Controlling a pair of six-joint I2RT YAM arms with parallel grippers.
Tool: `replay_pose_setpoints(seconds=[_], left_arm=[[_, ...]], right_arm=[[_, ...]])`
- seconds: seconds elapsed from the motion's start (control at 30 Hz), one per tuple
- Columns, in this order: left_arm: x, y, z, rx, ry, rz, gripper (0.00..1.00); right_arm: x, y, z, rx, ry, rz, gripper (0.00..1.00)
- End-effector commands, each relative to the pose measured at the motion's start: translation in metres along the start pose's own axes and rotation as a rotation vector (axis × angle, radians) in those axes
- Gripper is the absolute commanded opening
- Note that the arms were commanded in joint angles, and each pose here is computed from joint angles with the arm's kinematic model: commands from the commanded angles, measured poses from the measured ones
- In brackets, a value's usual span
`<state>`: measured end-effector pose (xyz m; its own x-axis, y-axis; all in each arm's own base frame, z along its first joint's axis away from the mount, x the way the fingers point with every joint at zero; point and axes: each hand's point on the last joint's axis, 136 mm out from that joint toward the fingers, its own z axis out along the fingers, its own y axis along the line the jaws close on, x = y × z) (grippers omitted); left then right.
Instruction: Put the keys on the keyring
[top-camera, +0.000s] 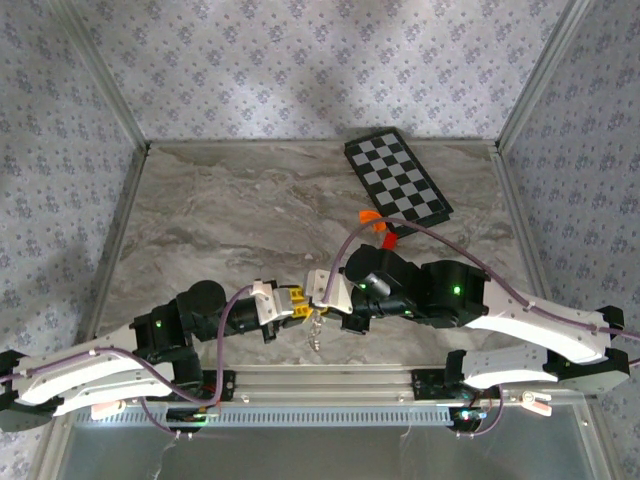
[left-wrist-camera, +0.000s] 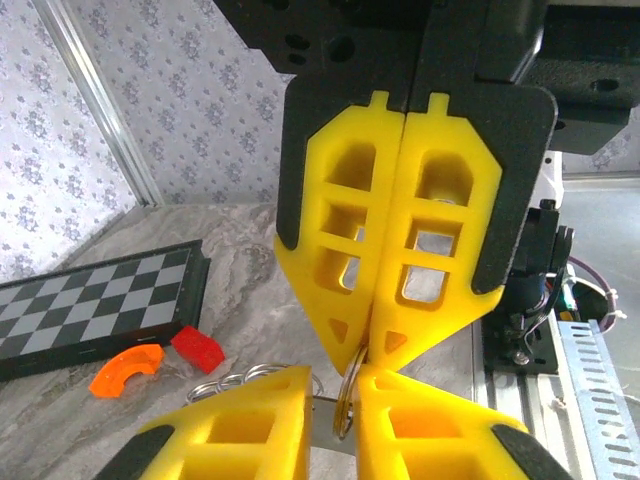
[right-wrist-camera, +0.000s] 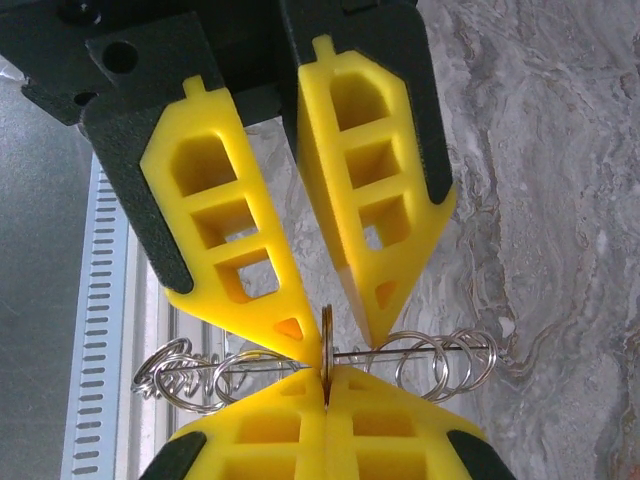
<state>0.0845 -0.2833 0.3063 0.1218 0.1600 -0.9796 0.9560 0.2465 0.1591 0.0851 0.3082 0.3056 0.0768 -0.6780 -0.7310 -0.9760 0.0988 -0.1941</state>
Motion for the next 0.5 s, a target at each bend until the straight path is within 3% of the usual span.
replay_pose_setpoints(seconds=[0.0,0.23,0.4,0.47], left_arm=[[-0.01,0.003,-0.004,-0.012,-0.04,0.003,0.14],[-0.014,0.003,-0.007,-0.013,-0.063,-0.004,0.0],[-0.023,0.004,-0.013,-0.016,-0.108,-0.016,0.0],[-0.025,0.002,-0.014,-0.003,-0.124,-0.019,0.0]], right_arm=[[-0.019,0.002,-0.007,-0.018,-0.079,-0.016,0.0],[-0.019,0.005,-0.004,-0.032,-0.078,-0.024,0.0],[-0.019,0.008,-0.004,-0.043,-0.093,-0.017,0.0],[-0.02,0.009,-0.004,-0.043,-0.101,-0.009,0.06]])
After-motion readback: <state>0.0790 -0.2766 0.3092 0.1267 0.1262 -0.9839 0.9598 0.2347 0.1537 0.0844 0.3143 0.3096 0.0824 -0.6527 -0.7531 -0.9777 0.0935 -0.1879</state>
